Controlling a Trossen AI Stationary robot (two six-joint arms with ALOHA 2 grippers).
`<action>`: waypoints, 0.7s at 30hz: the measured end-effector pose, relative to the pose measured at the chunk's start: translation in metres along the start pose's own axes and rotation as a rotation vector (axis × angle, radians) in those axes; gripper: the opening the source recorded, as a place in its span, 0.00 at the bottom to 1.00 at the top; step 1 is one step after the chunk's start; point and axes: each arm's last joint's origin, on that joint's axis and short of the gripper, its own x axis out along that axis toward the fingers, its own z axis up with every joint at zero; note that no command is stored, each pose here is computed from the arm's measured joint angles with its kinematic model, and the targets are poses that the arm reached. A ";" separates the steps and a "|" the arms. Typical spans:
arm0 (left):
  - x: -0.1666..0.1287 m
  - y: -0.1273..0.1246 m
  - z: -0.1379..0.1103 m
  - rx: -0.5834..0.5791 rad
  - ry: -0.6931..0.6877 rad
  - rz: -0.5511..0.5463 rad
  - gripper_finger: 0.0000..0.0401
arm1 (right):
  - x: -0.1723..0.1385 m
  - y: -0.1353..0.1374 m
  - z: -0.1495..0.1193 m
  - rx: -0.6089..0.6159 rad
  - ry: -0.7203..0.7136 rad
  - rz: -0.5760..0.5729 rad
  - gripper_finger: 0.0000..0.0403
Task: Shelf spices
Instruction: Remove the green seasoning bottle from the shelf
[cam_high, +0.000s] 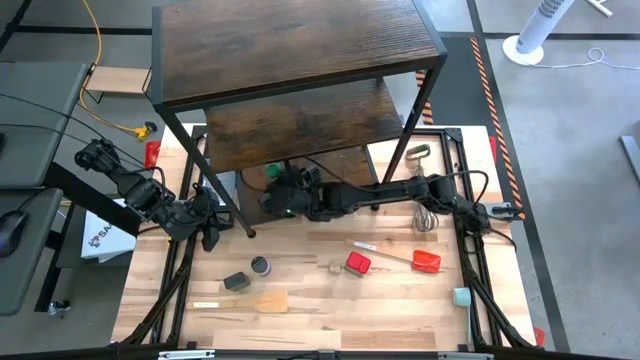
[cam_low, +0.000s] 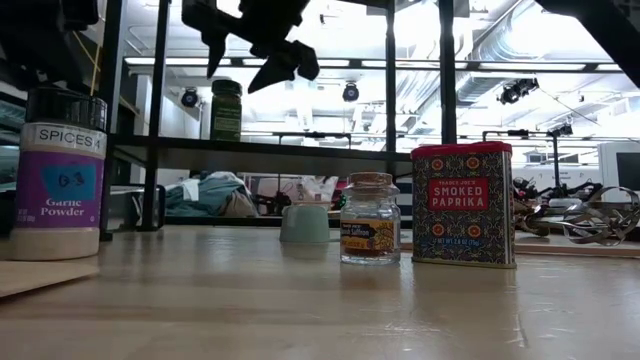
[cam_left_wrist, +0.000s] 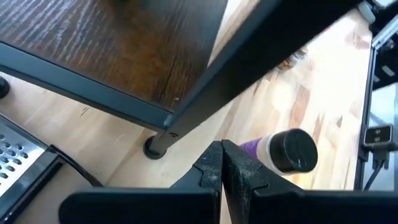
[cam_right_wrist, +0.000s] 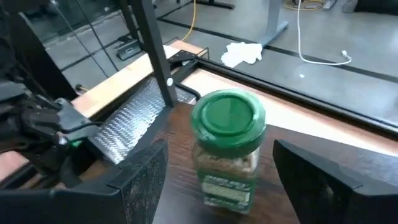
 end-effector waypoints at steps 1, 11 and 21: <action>0.000 0.000 0.000 -0.005 -0.005 0.002 0.00 | 0.001 -0.001 0.001 -0.004 0.000 -0.003 0.71; 0.000 0.000 0.000 -0.062 -0.004 0.002 0.00 | 0.022 0.007 -0.012 0.037 -0.008 0.066 0.71; 0.000 -0.001 0.000 -0.112 0.002 -0.012 0.00 | 0.039 -0.003 -0.003 0.019 -0.011 0.104 0.71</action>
